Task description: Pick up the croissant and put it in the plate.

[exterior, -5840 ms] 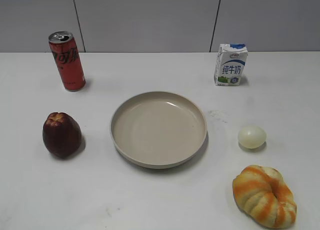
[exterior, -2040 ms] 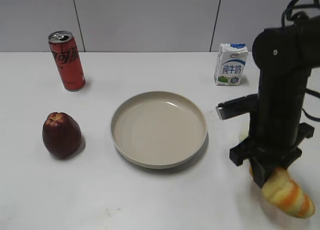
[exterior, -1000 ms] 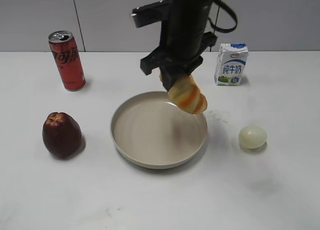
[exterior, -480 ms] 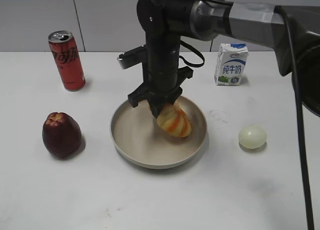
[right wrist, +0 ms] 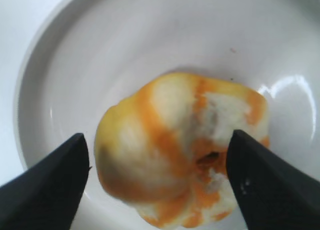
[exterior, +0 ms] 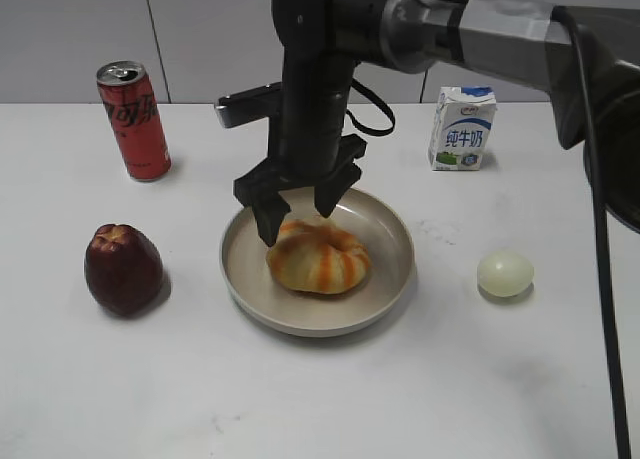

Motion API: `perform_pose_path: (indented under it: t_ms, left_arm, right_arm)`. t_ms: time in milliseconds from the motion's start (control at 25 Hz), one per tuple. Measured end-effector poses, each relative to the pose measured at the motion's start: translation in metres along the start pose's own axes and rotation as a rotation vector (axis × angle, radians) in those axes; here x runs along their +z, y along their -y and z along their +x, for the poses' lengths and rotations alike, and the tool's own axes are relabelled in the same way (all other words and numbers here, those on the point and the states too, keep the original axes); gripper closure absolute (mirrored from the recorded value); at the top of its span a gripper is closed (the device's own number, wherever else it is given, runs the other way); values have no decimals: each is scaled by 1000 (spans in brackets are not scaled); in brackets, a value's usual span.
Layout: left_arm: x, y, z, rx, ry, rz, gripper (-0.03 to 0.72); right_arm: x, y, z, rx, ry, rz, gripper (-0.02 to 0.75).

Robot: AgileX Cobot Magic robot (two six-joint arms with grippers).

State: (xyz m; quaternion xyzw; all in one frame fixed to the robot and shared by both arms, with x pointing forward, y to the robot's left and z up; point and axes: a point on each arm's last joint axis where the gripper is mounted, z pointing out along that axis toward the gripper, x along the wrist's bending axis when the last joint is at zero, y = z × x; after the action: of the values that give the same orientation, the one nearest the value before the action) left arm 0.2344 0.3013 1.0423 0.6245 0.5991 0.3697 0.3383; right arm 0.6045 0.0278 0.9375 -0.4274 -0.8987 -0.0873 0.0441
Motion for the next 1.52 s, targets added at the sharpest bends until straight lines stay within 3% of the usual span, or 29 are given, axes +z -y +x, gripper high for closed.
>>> perform_pose_path:
  t_ms: [320,440,760,1040,1200,1520]
  left_arm:
    - [0,0,0,0,0,0,104]
    - [0,0,0,0,0,0,104]
    - [0,0,0,0,0,0,104]
    - [0,0,0,0,0,0,104]
    - [0,0,0,0,0,0,104]
    - [0,0,0,0,0,0,104]
  right_arm:
    - [-47,-8,-9,15,-1,-122,83]
    - [-73,-7,-39,80,3,-173,85]
    - [-151,26,-154,355,69,-325,106]
    - [-198,83,-216,535,124,-375,125]
    - [-215,114,-221,585,147,-372,141]
    - [-236,171,-178,558,155,-346,146]
